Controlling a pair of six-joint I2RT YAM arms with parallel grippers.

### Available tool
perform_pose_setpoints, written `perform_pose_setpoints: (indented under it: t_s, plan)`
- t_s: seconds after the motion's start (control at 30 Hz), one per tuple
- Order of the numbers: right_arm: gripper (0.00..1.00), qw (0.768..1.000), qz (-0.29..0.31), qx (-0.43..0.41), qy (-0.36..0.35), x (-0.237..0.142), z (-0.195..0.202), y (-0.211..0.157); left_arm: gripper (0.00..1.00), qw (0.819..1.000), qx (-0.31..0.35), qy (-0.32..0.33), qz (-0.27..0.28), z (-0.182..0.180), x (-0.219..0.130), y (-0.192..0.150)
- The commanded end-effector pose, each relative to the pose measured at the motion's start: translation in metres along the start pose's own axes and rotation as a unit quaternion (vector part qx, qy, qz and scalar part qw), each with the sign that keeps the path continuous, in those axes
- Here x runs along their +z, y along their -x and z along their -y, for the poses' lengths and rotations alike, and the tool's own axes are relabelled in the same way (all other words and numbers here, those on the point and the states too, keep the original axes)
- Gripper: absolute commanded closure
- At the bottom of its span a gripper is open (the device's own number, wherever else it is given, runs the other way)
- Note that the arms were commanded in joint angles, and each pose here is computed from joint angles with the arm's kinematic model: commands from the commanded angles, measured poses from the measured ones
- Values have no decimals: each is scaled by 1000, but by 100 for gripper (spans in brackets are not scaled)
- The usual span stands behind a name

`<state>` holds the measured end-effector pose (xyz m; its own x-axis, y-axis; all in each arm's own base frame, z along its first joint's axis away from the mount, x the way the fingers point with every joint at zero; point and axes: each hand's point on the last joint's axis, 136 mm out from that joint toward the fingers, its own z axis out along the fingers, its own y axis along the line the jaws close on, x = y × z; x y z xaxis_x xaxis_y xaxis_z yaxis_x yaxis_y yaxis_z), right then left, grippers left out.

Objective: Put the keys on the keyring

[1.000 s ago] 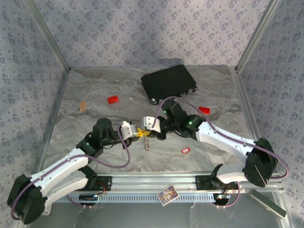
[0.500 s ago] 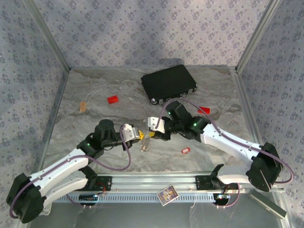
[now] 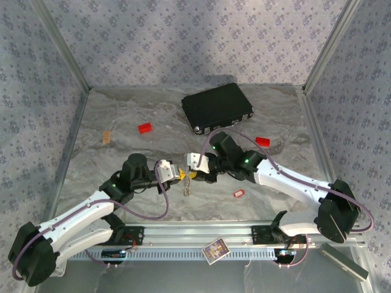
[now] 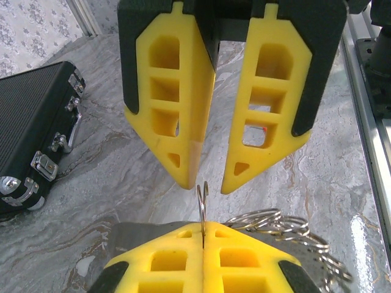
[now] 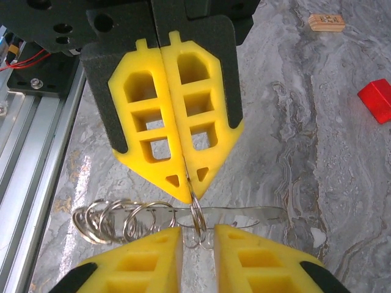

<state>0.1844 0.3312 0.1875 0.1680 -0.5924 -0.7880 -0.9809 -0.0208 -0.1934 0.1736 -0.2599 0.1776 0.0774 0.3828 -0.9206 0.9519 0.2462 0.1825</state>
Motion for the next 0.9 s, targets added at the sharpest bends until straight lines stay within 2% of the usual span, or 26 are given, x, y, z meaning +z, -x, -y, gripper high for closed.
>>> perform_pose_setpoints:
  t_s: [0.0,0.13,0.27,0.33,0.47,0.6,0.73,0.87]
  plan:
    - [82,1000,3,6,10,7,-5,0,100,999,24,-2,26,-1,-1,19]
    - [87,1000,4,7,13,10,-4,1,100,999,22,-8,24,1,-1,19]
    - [100,1000,7,7,19,12,-5,3,100,999,22,-9,25,1,0,19]
    - [100,1000,7,8,23,12,-7,4,100,999,21,-3,24,-1,0,19]
    - [100,999,12,10,31,13,-10,6,90,1000,15,7,25,-5,1,19]
    - [100,999,20,9,32,14,-11,9,87,1000,10,8,25,-6,2,19]
    - [100,999,23,7,33,15,-12,12,87,1000,8,3,27,-6,4,20]
    - [100,999,20,7,26,15,-9,11,94,1000,9,4,29,-6,3,22]
